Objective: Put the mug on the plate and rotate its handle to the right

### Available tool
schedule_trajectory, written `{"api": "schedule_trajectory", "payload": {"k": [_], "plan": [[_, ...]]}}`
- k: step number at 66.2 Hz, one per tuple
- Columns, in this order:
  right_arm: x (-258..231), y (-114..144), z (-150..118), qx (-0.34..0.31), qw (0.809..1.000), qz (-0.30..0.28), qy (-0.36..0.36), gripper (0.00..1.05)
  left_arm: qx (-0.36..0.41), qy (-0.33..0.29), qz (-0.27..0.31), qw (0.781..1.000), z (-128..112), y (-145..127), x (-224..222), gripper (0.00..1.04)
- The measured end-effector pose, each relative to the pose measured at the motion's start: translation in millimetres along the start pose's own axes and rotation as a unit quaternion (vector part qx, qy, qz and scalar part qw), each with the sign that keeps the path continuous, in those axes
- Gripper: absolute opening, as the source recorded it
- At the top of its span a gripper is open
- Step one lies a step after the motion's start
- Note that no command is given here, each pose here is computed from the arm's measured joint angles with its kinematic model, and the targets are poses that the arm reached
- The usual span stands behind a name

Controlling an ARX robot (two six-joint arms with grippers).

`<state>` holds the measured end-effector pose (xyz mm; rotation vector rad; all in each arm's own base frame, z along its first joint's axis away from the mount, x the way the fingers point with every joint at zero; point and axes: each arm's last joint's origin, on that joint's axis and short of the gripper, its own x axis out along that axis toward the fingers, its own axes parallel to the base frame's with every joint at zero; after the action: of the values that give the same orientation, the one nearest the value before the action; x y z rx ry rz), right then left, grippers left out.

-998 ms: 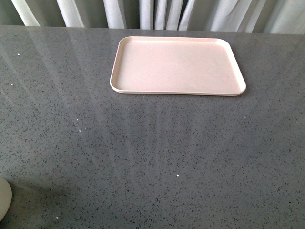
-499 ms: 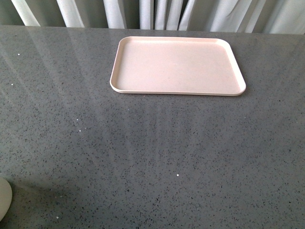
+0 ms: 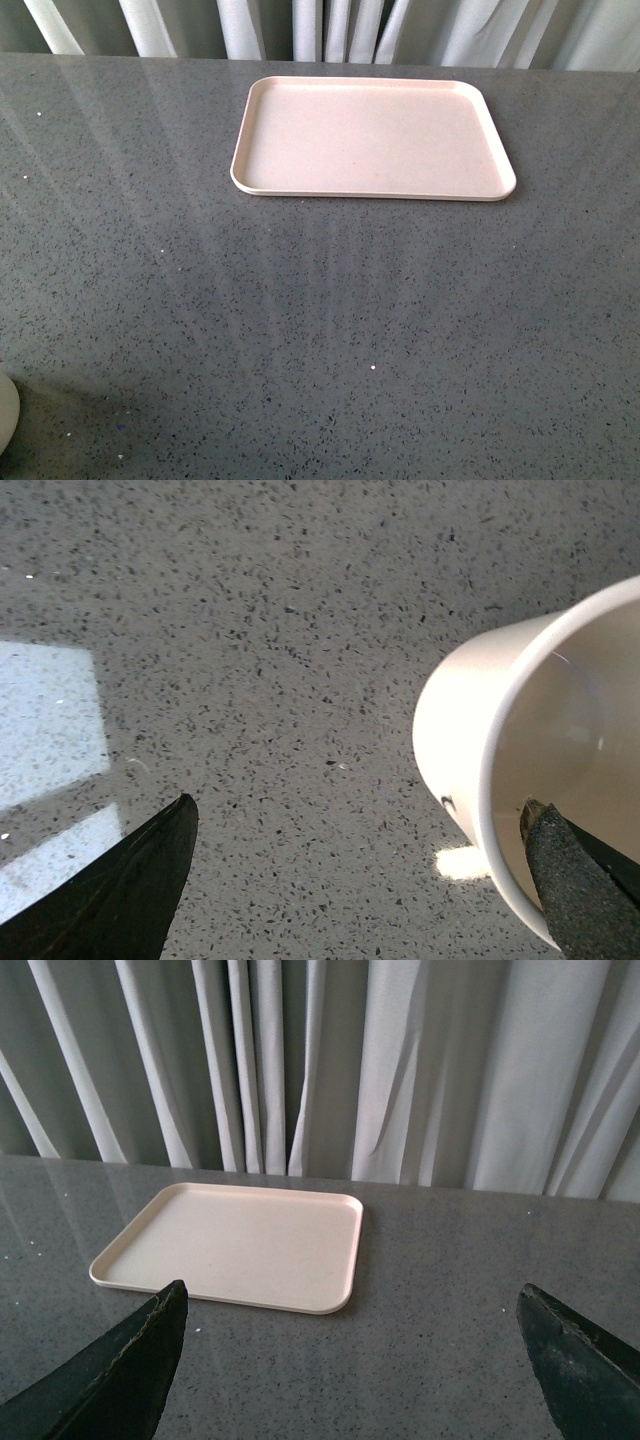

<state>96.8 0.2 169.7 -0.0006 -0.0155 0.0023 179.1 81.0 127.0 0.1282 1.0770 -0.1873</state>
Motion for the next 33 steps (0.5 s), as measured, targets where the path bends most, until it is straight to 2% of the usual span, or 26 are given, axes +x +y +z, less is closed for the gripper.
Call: {"api": "schedule_trajectory", "payload": {"k": [12, 24, 33], "plan": [[0, 0, 0, 0.000, 1.000, 0.000, 0.000, 0.96, 0.008, 0.017, -0.008, 1.000, -2, 1, 11, 0.94], [0, 0, 0, 0.000, 1.000, 0.000, 0.000, 0.96, 0.021, 0.016, -0.016, 1.000, 3, -4, 14, 0.68], [0, 0, 0, 0.000, 1.000, 0.000, 0.000, 0.96, 0.030, 0.014, -0.027, 0.999, 9, -12, 16, 0.36]]}}
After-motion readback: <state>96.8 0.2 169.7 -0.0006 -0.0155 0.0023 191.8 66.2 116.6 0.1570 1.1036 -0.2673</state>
